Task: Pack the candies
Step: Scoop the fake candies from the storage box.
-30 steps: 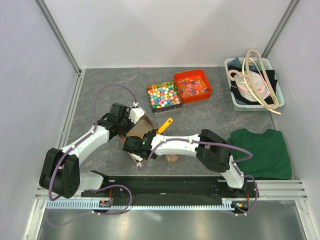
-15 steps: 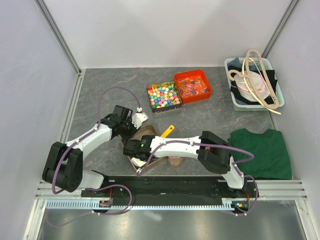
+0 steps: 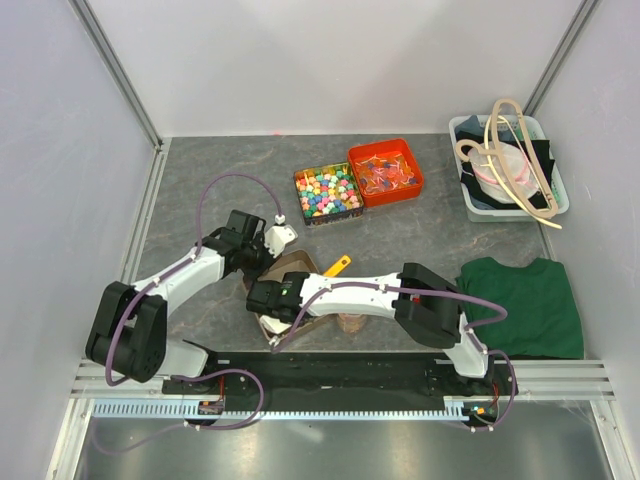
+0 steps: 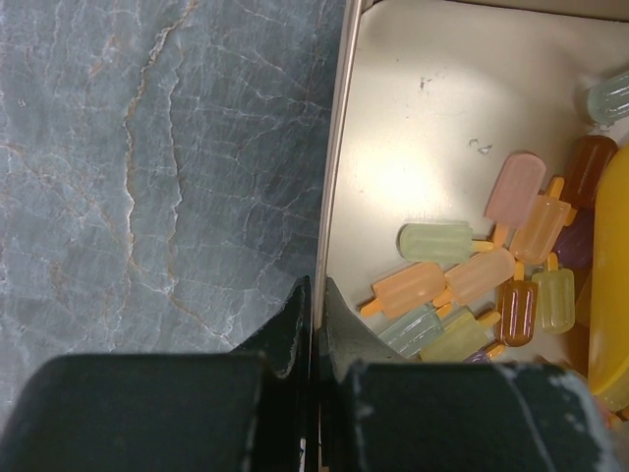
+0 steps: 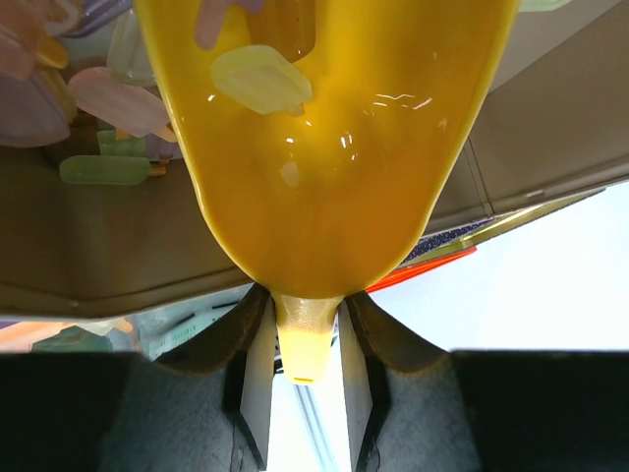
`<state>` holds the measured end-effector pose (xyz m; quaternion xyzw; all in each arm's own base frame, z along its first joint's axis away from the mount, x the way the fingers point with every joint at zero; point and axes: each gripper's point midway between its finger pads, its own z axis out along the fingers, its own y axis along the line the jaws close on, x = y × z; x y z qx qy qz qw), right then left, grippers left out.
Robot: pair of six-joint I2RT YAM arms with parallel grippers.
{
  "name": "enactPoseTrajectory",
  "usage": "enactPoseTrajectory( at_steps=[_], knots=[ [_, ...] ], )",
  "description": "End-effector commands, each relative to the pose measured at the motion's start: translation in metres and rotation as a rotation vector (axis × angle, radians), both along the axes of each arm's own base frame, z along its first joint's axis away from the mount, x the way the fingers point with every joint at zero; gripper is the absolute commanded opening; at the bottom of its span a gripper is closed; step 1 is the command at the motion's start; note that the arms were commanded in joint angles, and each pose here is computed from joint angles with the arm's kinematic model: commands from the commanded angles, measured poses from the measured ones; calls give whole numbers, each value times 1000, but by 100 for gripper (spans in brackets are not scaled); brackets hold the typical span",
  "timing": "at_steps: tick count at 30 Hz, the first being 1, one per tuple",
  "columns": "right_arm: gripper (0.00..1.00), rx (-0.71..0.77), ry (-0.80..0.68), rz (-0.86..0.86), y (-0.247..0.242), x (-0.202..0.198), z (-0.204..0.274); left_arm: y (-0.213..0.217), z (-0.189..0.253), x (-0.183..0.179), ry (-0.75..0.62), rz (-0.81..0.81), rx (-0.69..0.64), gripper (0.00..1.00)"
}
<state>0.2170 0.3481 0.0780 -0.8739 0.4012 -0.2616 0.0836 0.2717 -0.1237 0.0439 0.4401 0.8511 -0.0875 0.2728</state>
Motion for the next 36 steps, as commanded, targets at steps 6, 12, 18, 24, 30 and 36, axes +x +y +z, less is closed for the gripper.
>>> enactPoseTrajectory(
  at_steps=[6,12,18,24,30,36],
  knots=[
    [0,218,265,46,76,-36,-44,-18,56,102,-362,145,-119,2],
    [0,302,299,-44,88,-20,-47,-13,47,119,-371,208,-92,2],
    [0,371,307,-138,88,-4,-47,-12,48,120,-377,233,-94,2],
    [0,450,284,-230,84,17,-31,-8,48,121,-382,245,-85,2],
    [0,519,248,-330,70,40,-9,-2,44,121,-377,265,-73,2],
    [0,570,181,-405,46,66,10,5,45,129,-354,297,-83,2]
  ],
)
